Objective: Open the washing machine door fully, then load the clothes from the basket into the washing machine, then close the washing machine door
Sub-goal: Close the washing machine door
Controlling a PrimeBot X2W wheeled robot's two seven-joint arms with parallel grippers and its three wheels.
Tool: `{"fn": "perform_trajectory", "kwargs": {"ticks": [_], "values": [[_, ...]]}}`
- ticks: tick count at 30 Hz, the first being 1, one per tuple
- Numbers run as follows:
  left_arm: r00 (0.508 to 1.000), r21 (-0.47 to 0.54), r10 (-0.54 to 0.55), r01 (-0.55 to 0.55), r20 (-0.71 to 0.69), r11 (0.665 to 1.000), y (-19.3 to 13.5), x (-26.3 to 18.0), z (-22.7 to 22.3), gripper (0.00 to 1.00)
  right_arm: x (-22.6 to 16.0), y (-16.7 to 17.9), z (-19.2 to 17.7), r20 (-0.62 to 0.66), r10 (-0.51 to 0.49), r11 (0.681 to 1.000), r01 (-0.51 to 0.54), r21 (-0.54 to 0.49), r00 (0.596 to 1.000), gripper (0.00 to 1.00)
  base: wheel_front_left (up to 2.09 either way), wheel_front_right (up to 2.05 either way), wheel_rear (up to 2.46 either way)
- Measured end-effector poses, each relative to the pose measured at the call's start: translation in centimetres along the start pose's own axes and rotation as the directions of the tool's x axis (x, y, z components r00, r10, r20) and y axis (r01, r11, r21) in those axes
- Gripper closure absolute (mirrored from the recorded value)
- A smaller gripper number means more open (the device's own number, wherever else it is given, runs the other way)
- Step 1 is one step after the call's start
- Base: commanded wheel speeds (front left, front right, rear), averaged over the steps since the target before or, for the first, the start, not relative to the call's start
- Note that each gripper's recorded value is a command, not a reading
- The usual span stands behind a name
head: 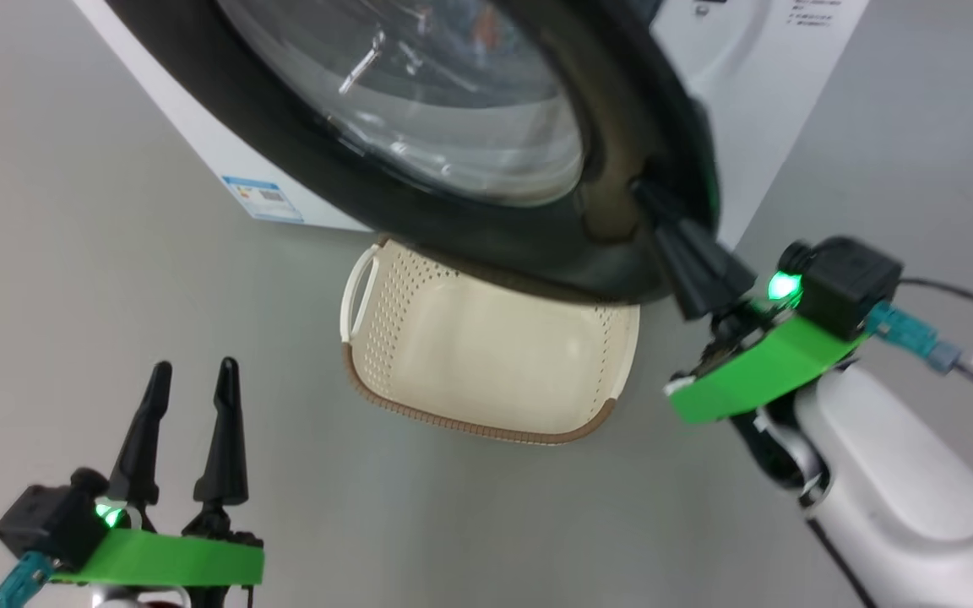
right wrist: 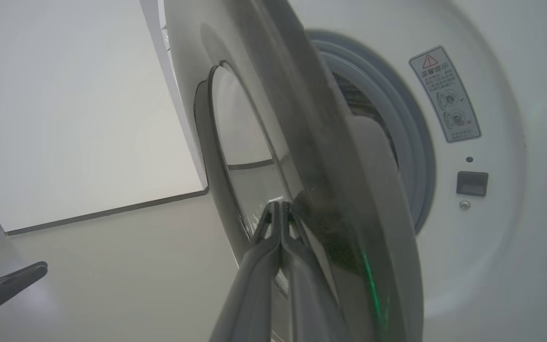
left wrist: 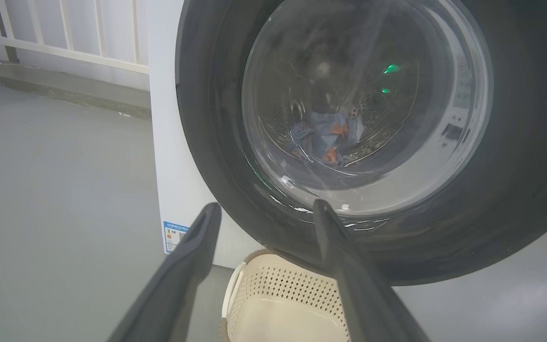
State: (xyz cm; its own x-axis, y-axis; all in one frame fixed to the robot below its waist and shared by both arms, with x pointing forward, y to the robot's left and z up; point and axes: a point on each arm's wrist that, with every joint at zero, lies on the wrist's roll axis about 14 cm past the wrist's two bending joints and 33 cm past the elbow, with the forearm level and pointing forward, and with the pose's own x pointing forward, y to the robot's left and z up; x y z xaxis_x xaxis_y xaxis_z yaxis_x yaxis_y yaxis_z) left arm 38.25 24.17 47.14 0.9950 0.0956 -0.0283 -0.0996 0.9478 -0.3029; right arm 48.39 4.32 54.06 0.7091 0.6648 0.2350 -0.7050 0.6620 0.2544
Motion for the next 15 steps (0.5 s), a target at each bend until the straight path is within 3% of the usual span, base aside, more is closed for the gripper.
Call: {"fn": "perform_trajectory", "kwargs": {"ticks": [15], "values": [[1.000, 0.007, 0.008, -0.008, -0.007, 1.000, 0.0, 2.5, -0.7, 0.00, 3.9, -7.0, 0.3, 0.055, -0.094, 0.995, 0.095, -0.021, 0.994, 1.00, 0.00, 0.00, 0.00]]}}
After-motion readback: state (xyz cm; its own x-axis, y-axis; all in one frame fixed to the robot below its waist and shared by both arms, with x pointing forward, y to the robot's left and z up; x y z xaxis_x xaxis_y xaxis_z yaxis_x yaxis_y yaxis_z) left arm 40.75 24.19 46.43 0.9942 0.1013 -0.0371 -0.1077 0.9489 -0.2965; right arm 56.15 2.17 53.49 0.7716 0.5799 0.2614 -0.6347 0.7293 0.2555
